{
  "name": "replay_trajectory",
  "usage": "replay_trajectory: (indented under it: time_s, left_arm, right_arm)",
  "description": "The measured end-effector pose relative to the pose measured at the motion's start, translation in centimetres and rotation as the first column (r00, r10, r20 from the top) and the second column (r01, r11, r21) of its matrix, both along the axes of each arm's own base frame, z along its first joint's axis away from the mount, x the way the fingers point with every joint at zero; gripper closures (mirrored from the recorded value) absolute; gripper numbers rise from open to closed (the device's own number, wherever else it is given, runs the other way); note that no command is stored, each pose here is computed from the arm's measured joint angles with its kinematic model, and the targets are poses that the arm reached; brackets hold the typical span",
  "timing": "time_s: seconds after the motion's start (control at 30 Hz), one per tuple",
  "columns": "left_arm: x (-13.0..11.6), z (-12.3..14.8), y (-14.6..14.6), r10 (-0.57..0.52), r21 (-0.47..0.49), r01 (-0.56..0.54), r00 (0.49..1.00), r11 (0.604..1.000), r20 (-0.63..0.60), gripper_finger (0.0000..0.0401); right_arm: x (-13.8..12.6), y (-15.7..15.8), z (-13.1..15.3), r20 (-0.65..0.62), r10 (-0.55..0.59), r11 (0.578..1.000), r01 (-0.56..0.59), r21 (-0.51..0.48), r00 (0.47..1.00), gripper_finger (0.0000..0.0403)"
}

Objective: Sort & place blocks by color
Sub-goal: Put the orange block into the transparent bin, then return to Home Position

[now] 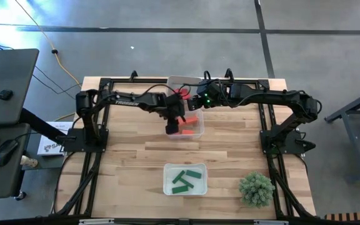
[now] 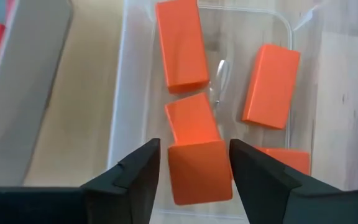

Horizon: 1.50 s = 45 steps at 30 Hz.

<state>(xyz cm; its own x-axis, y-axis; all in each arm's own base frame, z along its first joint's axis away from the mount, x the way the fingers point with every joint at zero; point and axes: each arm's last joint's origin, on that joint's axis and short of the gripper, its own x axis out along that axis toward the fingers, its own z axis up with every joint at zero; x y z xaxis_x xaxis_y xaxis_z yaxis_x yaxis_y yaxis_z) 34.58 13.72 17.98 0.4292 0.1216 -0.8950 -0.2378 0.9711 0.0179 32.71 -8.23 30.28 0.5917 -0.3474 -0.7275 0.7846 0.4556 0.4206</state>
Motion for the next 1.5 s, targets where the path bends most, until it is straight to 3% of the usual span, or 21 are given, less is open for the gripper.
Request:
replay_trajectory:
  time_s: [0.57,1.13,1.37,1.5]
  left_arm:
    - [-0.8,3.1,0.0,-0.014,-0.016,0.013,0.996,1.000,-0.088,0.0217]
    - [-5.1,11.0,-1.8,0.035,0.017,-0.036,0.997,0.999,0.070,0.0217]
    - [-8.5,15.6,-3.2,0.074,0.039,-0.085,0.971,0.996,0.227,0.0217]
    - [-11.3,16.8,-4.3,0.108,0.033,-0.125,0.942,0.992,0.317,0.0217]
  right_arm:
    - [0.0,0.0,0.0,-0.011,0.026,0.999,-0.027,-0.017,1.000,0.0247]
    - [0.0,0.0,0.0,-0.019,0.040,0.999,-0.040,-0.029,0.999,0.0247]
    - [0.0,0.0,0.0,-0.018,0.039,0.999,-0.040,-0.029,0.999,0.0247]
    - [0.0,0.0,0.0,-0.015,0.039,0.999,-0.040,-0.030,0.999,0.0247]
